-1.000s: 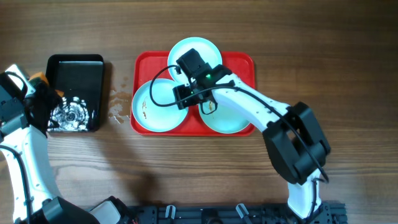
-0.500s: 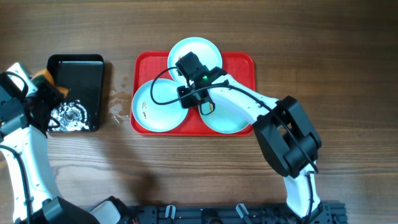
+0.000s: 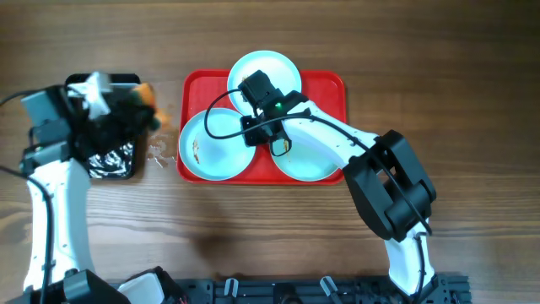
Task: Clean dirty plates on tray and stack at the side
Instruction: 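Scrub the left plate with the sponge in the left gripper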
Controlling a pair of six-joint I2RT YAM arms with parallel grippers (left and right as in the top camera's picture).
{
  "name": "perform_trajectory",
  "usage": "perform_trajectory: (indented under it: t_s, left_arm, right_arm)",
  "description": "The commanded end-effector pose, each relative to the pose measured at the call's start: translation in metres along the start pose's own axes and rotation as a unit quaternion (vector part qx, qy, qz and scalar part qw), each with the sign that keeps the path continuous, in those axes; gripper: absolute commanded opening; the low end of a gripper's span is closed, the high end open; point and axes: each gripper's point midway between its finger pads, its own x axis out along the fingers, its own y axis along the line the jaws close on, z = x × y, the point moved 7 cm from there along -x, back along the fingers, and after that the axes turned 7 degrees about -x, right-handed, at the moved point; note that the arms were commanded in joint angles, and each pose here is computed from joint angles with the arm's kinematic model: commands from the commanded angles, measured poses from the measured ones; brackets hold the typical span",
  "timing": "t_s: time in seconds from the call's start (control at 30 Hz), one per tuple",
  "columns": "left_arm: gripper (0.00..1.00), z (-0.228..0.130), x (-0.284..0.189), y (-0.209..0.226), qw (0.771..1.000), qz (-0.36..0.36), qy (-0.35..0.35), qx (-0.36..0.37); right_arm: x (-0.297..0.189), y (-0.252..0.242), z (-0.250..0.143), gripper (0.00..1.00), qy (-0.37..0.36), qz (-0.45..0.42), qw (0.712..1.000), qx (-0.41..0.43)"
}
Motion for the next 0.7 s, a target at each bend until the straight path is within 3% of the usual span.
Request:
perform_trajectory:
  t_s: [0.0, 0.1, 0.4, 0.67]
  left_arm:
    - [0.04, -0.027, 0.047, -0.01, 0.997, 0.036, 0.07, 0.026]
    - [0.04, -0.047, 0.09, 0.0, 0.989, 0.053, 0.134, 0.007]
    - [0.04, -0.098, 0.141, 0.009, 0.966, 0.084, 0.245, 0.01]
    - [0.04, -0.101, 0.146, 0.032, 0.952, 0.206, 0.221, 0.049]
  right_arm:
    - [0.006, 0.007, -0.006, 0.04, 0.021, 0.04, 0.999, 0.013]
    - [0.006, 0.009, -0.01, 0.04, 0.039, 0.054, 0.997, 0.028]
    - [0.005, 0.008, -0.011, 0.04, 0.044, 0.051, 0.996, 0.064]
    - [0.006, -0.008, -0.007, 0.04, 0.016, -0.021, 0.997, 0.071]
